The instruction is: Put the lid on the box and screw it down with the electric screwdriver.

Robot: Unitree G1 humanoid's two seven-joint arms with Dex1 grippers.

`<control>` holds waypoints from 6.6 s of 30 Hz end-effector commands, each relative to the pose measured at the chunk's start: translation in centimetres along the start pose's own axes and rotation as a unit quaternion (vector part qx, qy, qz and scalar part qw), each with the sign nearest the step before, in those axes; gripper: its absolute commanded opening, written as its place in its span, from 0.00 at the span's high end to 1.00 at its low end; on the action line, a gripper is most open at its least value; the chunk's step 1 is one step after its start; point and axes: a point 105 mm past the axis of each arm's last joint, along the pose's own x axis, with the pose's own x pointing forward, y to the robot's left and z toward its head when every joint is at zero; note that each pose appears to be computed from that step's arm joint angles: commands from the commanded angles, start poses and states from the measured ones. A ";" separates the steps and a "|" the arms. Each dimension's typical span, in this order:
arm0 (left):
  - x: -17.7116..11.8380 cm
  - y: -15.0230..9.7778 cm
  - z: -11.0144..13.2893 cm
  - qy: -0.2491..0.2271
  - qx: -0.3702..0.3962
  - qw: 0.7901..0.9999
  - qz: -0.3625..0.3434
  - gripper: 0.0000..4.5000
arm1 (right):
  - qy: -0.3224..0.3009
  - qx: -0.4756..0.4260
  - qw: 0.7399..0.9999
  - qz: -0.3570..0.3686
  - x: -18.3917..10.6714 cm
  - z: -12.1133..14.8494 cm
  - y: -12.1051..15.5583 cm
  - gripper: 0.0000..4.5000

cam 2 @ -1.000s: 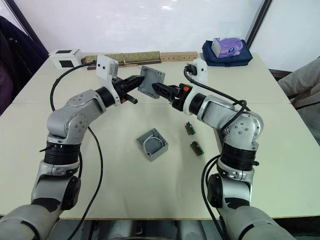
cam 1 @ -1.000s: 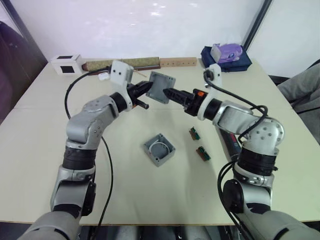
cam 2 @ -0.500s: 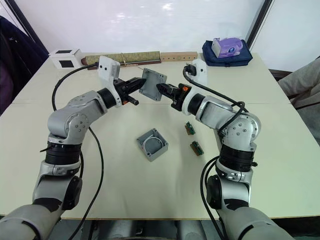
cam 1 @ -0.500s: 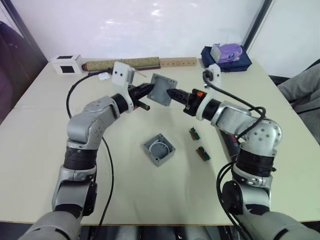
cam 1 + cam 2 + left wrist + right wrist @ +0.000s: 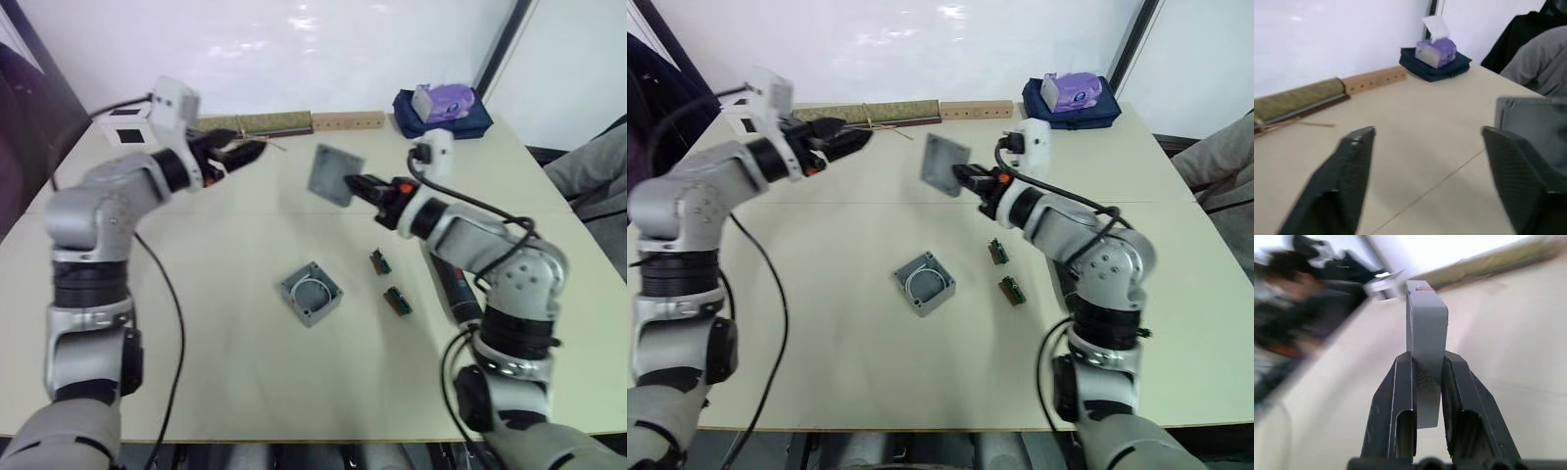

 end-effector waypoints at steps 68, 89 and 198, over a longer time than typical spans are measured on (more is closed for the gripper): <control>1.9 -7.3 -8.4 0.173 0.055 0.955 -0.234 0.99 | 0.000 -0.705 0.706 0.073 -2.8 -11.8 7.6 0.97; 2.9 -8.3 -11.0 0.194 0.127 0.936 -0.267 0.99 | 0.026 -0.696 0.710 0.103 -2.3 -13.1 8.3 0.97; 3.4 -4.3 -13.4 0.204 0.075 0.949 -0.226 1.00 | 0.055 -0.289 0.949 0.114 -7.5 -10.2 6.1 0.98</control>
